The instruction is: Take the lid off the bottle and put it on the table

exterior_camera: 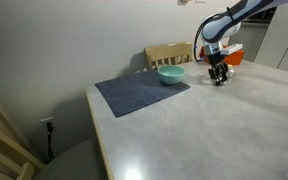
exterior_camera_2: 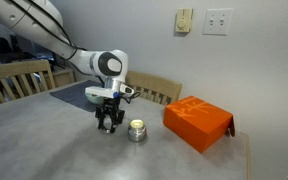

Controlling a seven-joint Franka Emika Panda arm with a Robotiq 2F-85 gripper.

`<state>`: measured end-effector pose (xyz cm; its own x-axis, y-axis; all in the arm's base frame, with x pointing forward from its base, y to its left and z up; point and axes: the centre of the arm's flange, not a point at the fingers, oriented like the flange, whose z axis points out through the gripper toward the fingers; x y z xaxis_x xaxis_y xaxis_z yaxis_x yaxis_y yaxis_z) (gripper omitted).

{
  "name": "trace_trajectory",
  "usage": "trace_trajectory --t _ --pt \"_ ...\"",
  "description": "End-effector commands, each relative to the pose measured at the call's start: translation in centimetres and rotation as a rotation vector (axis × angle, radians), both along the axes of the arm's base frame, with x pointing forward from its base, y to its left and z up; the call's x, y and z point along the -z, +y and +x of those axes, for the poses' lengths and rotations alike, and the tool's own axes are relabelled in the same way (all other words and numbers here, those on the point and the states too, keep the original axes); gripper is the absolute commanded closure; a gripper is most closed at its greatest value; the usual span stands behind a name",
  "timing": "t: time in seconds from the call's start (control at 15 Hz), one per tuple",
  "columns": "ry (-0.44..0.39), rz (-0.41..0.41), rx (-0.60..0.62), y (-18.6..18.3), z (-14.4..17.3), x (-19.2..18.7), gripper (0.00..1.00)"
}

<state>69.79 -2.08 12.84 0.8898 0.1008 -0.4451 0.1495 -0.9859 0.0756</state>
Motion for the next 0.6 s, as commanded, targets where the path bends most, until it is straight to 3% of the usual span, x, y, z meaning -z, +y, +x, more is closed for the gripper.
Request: trace_trajectory --t 0.0,0.33,0.53 --pt "-0.065 -0.002 -0.001 0.8 0.8 1.4 0.02" --pt "-0.14 -0.01 -0.004 1.0 0.6 -0.9 0.0" --pt "-0.171 -0.105 -0.039 2.4 -0.6 -3.4 0.0"
